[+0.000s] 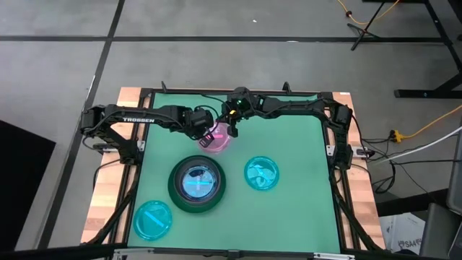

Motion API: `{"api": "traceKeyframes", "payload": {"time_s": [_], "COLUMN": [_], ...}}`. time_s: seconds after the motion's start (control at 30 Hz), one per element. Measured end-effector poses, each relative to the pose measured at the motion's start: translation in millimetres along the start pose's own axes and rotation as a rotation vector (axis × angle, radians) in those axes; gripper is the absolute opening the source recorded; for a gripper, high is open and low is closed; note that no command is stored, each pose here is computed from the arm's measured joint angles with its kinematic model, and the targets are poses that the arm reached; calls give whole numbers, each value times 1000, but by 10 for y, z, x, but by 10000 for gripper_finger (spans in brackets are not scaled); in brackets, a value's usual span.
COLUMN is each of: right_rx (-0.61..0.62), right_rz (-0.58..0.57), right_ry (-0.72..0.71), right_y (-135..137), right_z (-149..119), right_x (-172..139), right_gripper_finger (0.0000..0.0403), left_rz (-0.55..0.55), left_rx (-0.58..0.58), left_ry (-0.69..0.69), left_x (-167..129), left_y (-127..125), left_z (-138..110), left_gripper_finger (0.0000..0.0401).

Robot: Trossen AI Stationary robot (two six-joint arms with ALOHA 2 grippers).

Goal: Stack plastic plates
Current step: Stack the light pink plate on top of the stacked light blue plate

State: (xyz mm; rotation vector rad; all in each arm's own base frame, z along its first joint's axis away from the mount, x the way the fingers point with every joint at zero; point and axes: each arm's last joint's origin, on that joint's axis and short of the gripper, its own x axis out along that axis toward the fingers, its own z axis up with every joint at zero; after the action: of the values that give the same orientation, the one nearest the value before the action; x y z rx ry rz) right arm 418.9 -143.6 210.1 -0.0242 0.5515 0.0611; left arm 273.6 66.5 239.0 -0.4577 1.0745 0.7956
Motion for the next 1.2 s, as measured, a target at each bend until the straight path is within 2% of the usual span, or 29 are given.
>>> {"api": "traceKeyframes", "payload": {"time_s": [0.27, 0.5, 0.87, 1.03, 1.2], "right_rx": [0, 0, -6, -8, -45], "right_rz": [0, 0, 6, 35, -3], "right_ry": [0, 0, -28, -39, -73], "right_y": [0, -2, -22, -80, -181], "right_z": [0, 0, 20, 19, 97], "right_x": [0, -1, -8, -52, -202], "right_gripper_finger": [1, 4, 104, 119, 120], "left_rz": [0, 0, -21, -76, -107], "left_rx": [0, 0, 2, 3, -6], "left_ry": [-1, -1, 9, 28, -5], "left_x": [-1, -1, -10, -67, -207], "left_y": [0, 0, -3, 9, 61], "left_z": [0, 0, -2, -12, -17], "left_gripper_finger": [9, 6, 2, 1, 1]}}
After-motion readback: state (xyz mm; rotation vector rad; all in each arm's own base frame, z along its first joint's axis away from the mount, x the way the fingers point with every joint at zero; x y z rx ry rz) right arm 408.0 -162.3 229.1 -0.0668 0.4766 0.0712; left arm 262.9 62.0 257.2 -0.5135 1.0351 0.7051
